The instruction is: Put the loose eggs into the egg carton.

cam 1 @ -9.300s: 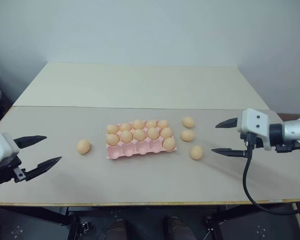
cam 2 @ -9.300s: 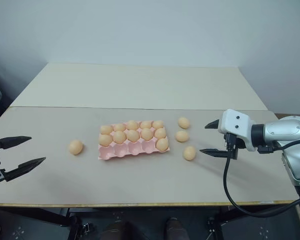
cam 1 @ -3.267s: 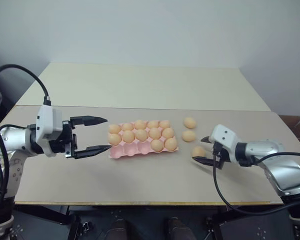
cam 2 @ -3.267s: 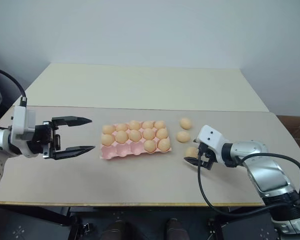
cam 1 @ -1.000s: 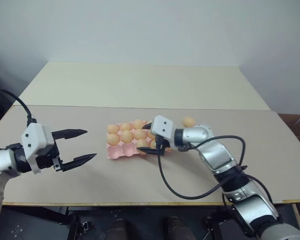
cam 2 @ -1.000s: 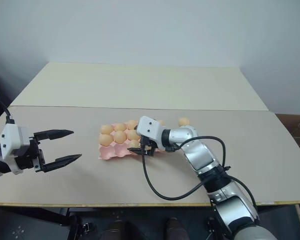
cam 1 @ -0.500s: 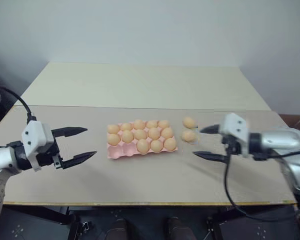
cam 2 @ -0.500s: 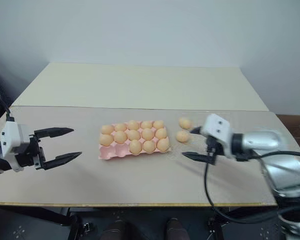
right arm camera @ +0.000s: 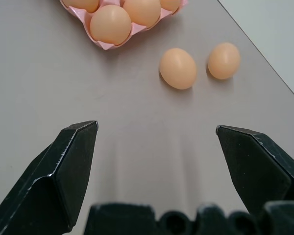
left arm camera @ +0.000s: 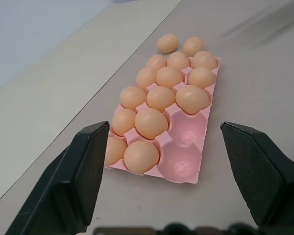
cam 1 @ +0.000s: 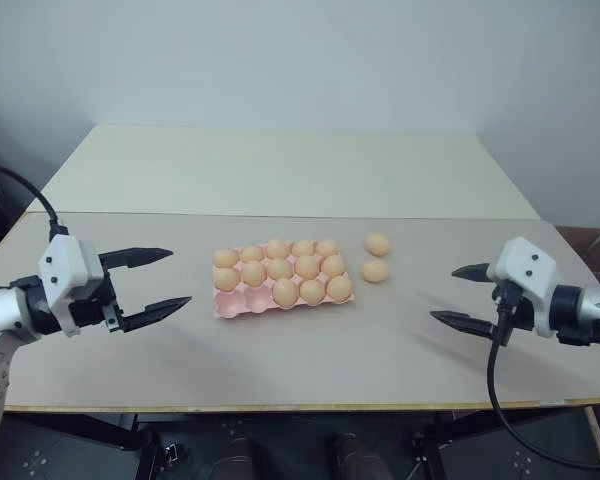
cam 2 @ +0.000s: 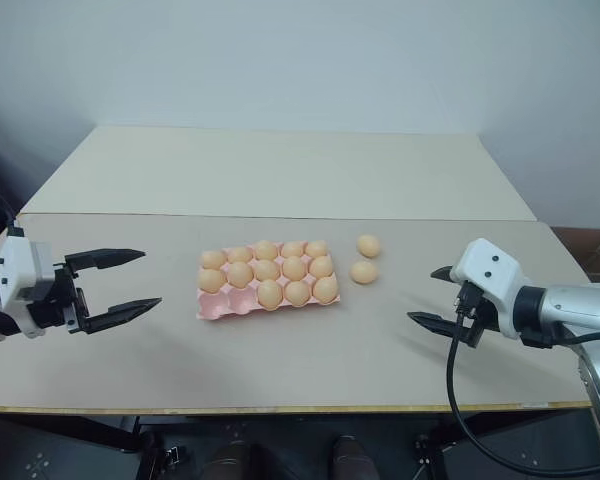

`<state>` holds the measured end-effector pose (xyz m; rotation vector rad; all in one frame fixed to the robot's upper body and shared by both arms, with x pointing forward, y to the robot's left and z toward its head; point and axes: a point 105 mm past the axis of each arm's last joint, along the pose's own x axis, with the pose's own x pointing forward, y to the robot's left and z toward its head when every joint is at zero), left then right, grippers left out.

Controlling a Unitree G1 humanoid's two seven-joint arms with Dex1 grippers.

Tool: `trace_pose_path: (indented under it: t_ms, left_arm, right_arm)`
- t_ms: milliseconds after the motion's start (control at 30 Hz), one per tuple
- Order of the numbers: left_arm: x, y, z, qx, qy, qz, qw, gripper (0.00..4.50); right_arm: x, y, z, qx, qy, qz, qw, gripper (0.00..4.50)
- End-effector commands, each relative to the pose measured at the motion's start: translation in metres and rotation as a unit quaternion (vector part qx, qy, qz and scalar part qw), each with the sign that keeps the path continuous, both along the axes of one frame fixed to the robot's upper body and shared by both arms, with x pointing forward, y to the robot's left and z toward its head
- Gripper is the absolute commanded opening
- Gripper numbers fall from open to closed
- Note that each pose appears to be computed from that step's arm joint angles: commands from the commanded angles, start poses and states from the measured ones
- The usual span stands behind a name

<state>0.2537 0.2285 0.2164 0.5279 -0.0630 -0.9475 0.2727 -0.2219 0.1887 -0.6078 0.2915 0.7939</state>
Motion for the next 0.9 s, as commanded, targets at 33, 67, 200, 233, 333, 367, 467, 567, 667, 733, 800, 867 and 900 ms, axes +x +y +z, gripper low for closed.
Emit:
trace_pose_path:
  t_ms: [33, 67, 200, 233, 333, 367, 467, 567, 667, 733, 800, 867, 900]
  left_arm:
    - [-0.002, 0.0, 0.009, 0.013, -0.02, -0.001, 1.0, 3.92]
    - [-0.002, 0.0, 0.009, 0.013, -0.021, 0.0, 1.0, 3.92]
    - [-0.002, 0.0, 0.009, 0.012, -0.021, 0.001, 1.0, 3.92]
    - [-0.002, -0.001, 0.009, 0.012, -0.021, 0.002, 1.0, 3.92]
    - [-0.002, -0.002, 0.009, 0.009, -0.022, 0.002, 1.0, 3.92]
    - [-0.002, -0.002, 0.009, 0.009, -0.022, 0.002, 1.0, 3.92]
    - [-0.001, -0.002, 0.008, 0.012, -0.018, 0.003, 1.0, 3.92]
    - [-0.001, -0.005, 0.008, 0.015, -0.017, -0.001, 1.0, 3.92]
    - [-0.001, -0.008, 0.012, 0.017, -0.024, -0.004, 1.0, 3.92]
    - [0.0, -0.009, 0.012, 0.017, -0.025, -0.003, 1.0, 3.92]
    - [0.0, -0.009, 0.012, 0.017, -0.024, -0.003, 1.0, 3.92]
    - [0.0, -0.009, 0.011, 0.016, -0.023, -0.003, 1.0, 3.92]
    - [0.0, -0.01, 0.01, 0.016, -0.023, -0.003, 1.0, 3.92]
  right_arm:
    - [0.001, -0.001, 0.008, -0.014, -0.021, 0.0, 1.0, 4.48]
    - [0.003, 0.0, 0.008, -0.012, -0.021, 0.001, 1.0, 4.48]
    - [0.014, 0.009, 0.007, -0.002, -0.029, 0.008, 1.0, 4.48]
    - [0.019, 0.013, 0.006, 0.002, -0.032, 0.012, 0.999, 4.48]
    - [0.038, 0.027, 0.004, 0.017, -0.042, 0.017, 0.999, 4.48]
    - [0.045, 0.031, 0.004, 0.023, -0.043, 0.017, 0.999, 4.48]
    - [0.063, 0.043, -0.002, 0.032, -0.047, 0.016, 0.998, 4.48]
    - [0.076, 0.056, -0.007, 0.044, -0.041, 0.024, 0.998, 4.48]
    - [0.089, 0.061, -0.017, 0.031, -0.041, 0.021, 0.998, 4.48]
    - [0.1, 0.06, -0.024, 0.018, -0.05, 0.007, 0.999, 4.48]
    - [0.108, 0.061, -0.029, 0.016, -0.052, 0.0, 0.999, 4.48]
    - [0.111, 0.068, -0.035, 0.02, -0.041, 0.009, 0.999, 4.48]
    - [0.112, 0.07, -0.038, 0.018, -0.039, 0.011, 0.999, 4.48]
